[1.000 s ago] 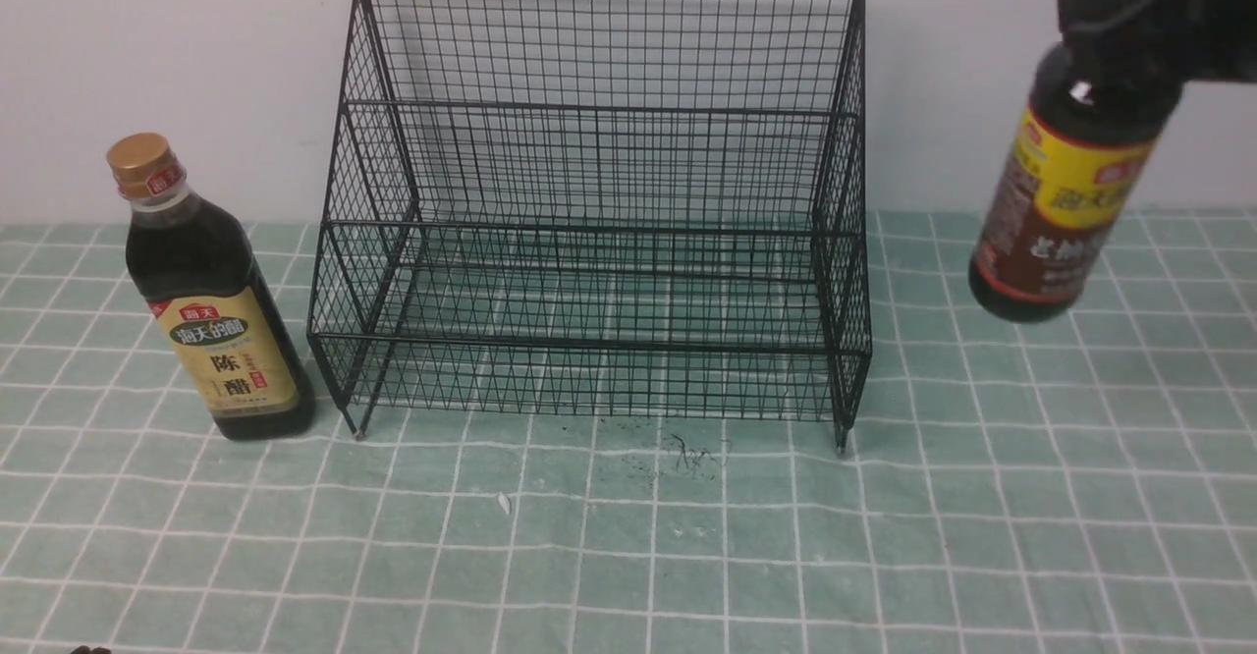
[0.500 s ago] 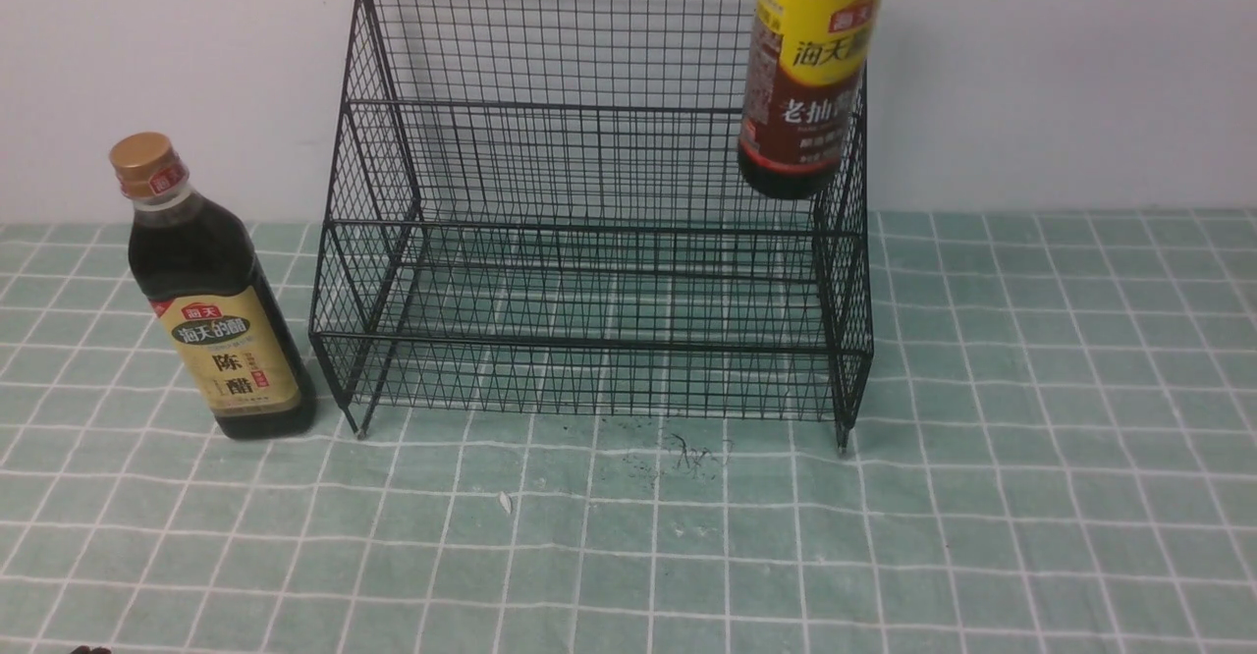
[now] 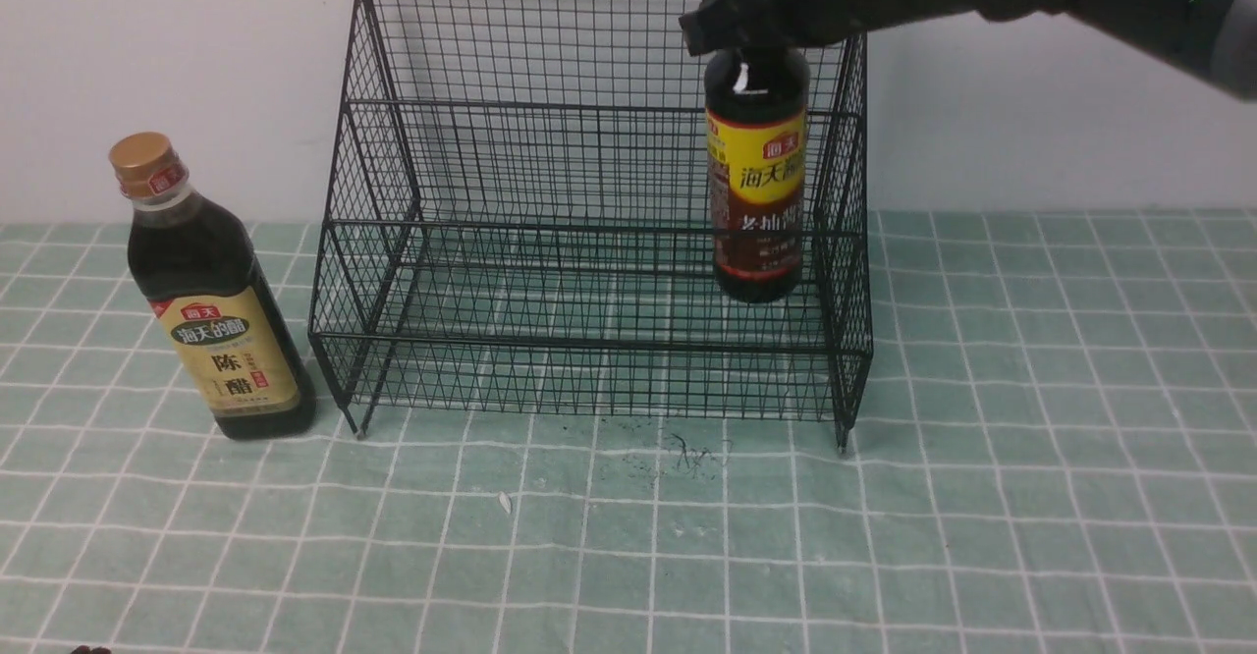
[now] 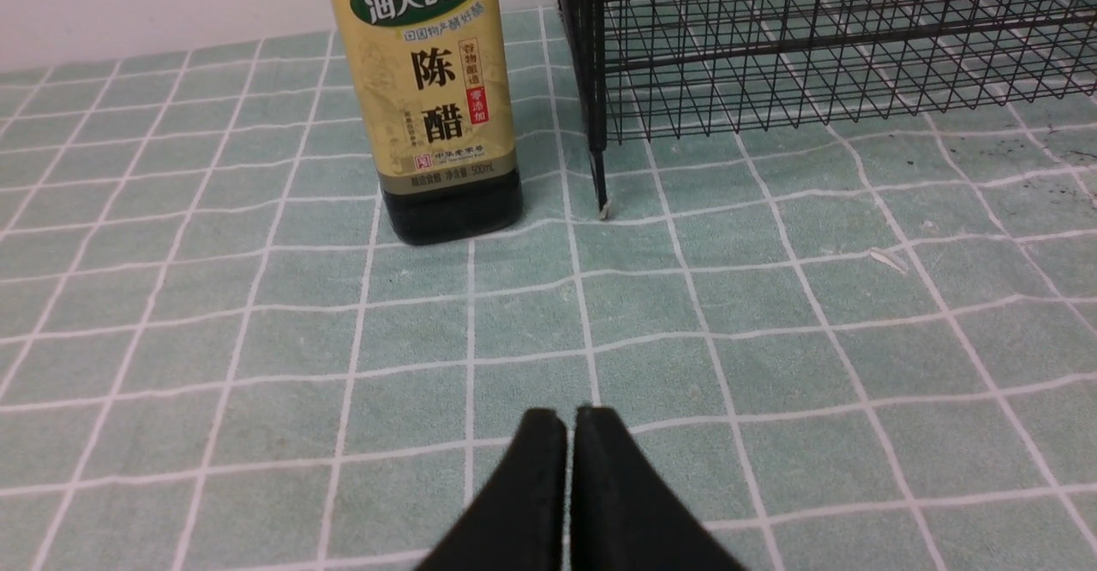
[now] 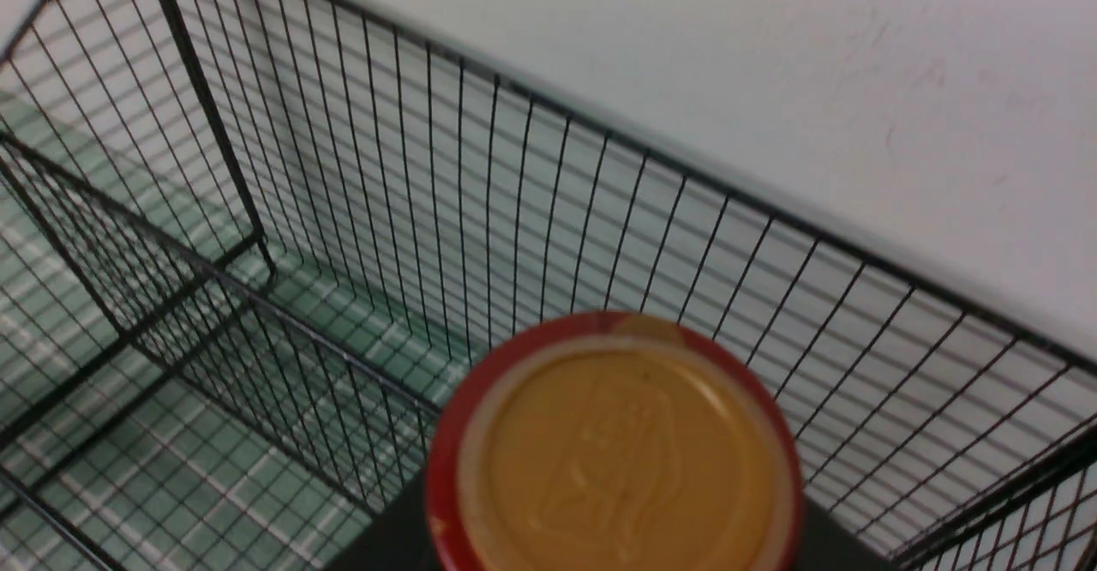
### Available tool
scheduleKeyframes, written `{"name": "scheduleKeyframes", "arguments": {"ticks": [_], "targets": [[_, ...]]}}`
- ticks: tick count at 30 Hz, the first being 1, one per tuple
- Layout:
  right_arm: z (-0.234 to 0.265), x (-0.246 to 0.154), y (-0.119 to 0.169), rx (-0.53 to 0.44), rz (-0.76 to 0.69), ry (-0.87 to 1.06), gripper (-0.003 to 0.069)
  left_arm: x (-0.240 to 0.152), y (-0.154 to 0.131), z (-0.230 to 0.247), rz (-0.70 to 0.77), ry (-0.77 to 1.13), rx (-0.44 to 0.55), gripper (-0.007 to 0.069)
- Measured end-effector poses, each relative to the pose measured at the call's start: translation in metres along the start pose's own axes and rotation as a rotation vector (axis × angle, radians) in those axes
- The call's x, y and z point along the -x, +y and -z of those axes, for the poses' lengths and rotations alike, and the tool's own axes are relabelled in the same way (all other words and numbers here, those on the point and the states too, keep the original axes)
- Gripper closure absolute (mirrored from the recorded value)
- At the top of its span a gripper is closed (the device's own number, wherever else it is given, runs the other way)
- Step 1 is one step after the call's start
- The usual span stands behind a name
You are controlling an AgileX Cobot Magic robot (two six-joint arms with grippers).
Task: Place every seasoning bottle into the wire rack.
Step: Use the right arm to put the condiment bottle back on the shelf, then use the left arm to grab the condiment bottle closest to it
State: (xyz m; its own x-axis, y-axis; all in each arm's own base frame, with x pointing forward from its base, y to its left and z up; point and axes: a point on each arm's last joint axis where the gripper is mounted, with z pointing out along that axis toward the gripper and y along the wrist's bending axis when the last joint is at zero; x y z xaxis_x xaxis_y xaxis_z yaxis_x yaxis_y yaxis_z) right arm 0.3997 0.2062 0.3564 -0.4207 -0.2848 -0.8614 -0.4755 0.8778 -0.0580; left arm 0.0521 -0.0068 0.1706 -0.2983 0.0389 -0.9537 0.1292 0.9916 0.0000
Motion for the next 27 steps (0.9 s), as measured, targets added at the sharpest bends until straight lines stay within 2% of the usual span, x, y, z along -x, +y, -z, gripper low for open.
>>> {"name": "scheduleKeyframes", "arguments": {"ticks": [5,9,11,15,16,17,21,24,25,27], "targets": [[-0.018,-0.016,0.001,0.002,-0.047,0.084,0.0386,0.0,0.0,0.0,0.0,0.0,0.0,0.0631],[-0.019,-0.015,0.001,0.003,-0.059,0.078,0.0386,0.0,0.0,0.0,0.0,0.0,0.0,0.0631],[-0.019,-0.015,0.001,0.003,-0.061,0.083,0.0361,0.0,0.0,0.0,0.0,0.0,0.0,0.0631],[-0.009,-0.005,0.0,0.002,-0.067,0.043,0.0235,0.0,0.0,0.0,0.0,0.0,0.0,0.0631],[-0.007,-0.004,0.0,0.001,-0.067,0.04,0.0235,0.0,0.0,0.0,0.0,0.0,0.0,0.0631],[-0.001,-0.001,0.0,0.0,-0.07,0.034,0.0187,0.0,0.0,0.0,0.0,0.0,0.0,0.0631],[0.035,0.016,-0.002,-0.003,-0.07,-0.005,0.0133,0.0,0.0,0.0,0.0,0.0,0.0,0.0631],[0.084,0.035,-0.004,-0.008,-0.069,-0.071,0.0141,0.0,0.0,0.0,0.0,0.0,0.0,0.0631],[0.115,0.042,-0.005,-0.01,-0.07,-0.092,0.0162,0.0,0.0,0.0,0.0,0.0,0.0,0.0631],[0.134,0.045,-0.006,-0.013,-0.069,-0.102,0.019,0.0,0.0,0.0,0.0,0.0,0.0,0.0631]]}}
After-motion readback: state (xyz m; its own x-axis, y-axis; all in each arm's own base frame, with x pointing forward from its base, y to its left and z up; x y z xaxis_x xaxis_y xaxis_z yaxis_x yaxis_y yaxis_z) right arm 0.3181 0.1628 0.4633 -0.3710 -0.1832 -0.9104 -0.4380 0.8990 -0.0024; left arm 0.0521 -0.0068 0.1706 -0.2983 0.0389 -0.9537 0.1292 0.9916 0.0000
